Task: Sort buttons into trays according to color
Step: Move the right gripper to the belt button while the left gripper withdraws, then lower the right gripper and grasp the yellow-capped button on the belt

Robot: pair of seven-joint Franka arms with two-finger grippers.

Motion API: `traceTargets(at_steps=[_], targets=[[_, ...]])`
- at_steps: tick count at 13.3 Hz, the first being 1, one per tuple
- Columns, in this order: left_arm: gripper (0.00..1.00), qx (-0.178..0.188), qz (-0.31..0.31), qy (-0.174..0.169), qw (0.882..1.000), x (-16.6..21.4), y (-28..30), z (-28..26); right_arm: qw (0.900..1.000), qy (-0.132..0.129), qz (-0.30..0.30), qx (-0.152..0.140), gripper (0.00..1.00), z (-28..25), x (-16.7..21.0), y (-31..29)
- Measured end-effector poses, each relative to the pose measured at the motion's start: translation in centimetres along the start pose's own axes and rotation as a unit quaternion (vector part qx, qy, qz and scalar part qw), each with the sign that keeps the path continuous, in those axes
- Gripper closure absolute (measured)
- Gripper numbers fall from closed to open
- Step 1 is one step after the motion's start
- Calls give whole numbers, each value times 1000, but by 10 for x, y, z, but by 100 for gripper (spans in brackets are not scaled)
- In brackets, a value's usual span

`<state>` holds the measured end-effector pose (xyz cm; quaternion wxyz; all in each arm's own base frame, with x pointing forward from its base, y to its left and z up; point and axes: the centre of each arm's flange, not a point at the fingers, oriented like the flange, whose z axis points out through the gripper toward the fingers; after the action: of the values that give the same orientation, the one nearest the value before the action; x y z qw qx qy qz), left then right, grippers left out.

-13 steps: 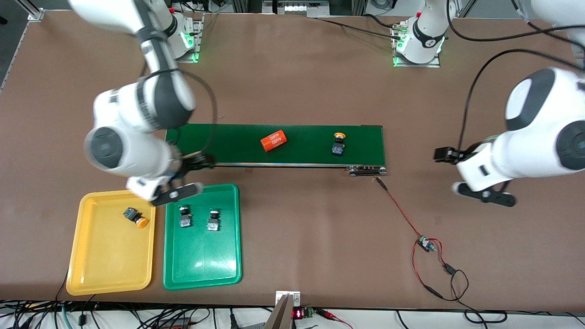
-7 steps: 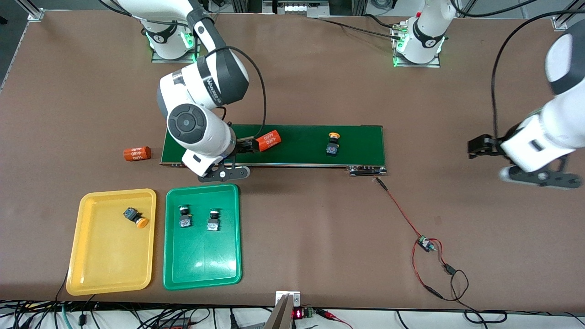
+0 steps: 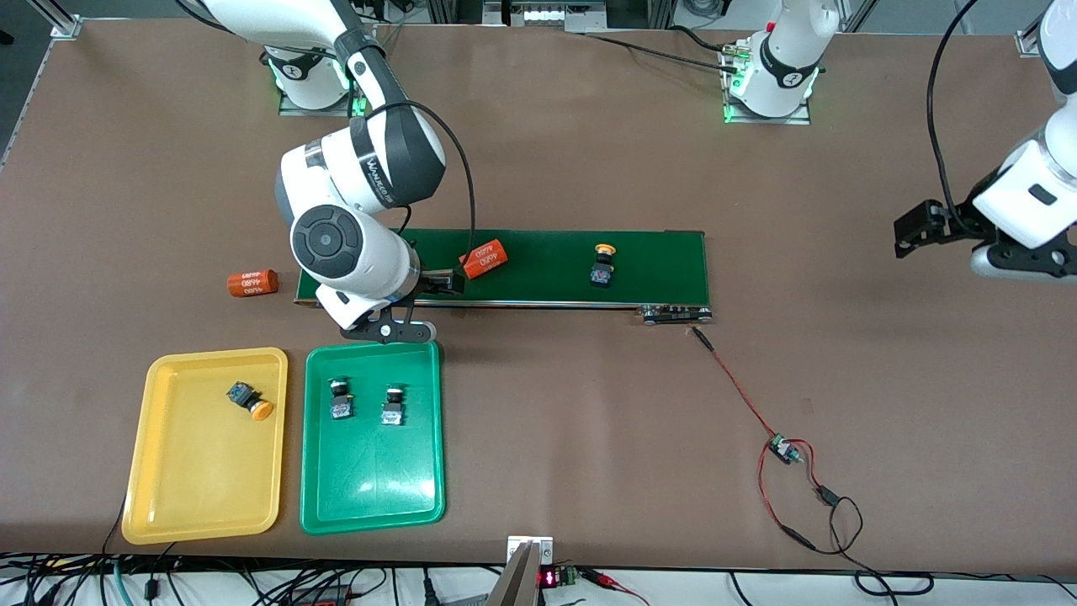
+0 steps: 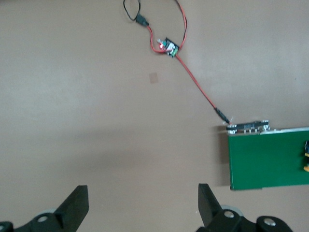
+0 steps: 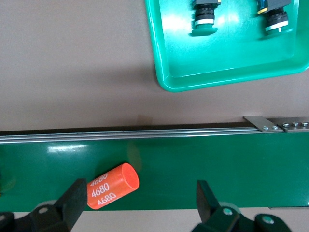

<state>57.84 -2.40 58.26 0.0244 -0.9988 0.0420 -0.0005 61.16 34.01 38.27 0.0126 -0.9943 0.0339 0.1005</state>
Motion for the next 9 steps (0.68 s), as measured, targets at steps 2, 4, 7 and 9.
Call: traceTargets(at_steps=[2,4,7,9], targets=[[0,1,0,-4,1000,-13,1,3,1000,0,-13,0,0,7,0,0],[0,1,3,-3,1000,-19,5,2,999,0,-36,1,0,20,-2,-4],[0,1,11,-3,1000,-21,14,2,999,-7,-39,7,0,33,-18,-30],[0,1,14,-3,1000,-22,17,2,1000,-12,-26,10,0,38,-27,-43]])
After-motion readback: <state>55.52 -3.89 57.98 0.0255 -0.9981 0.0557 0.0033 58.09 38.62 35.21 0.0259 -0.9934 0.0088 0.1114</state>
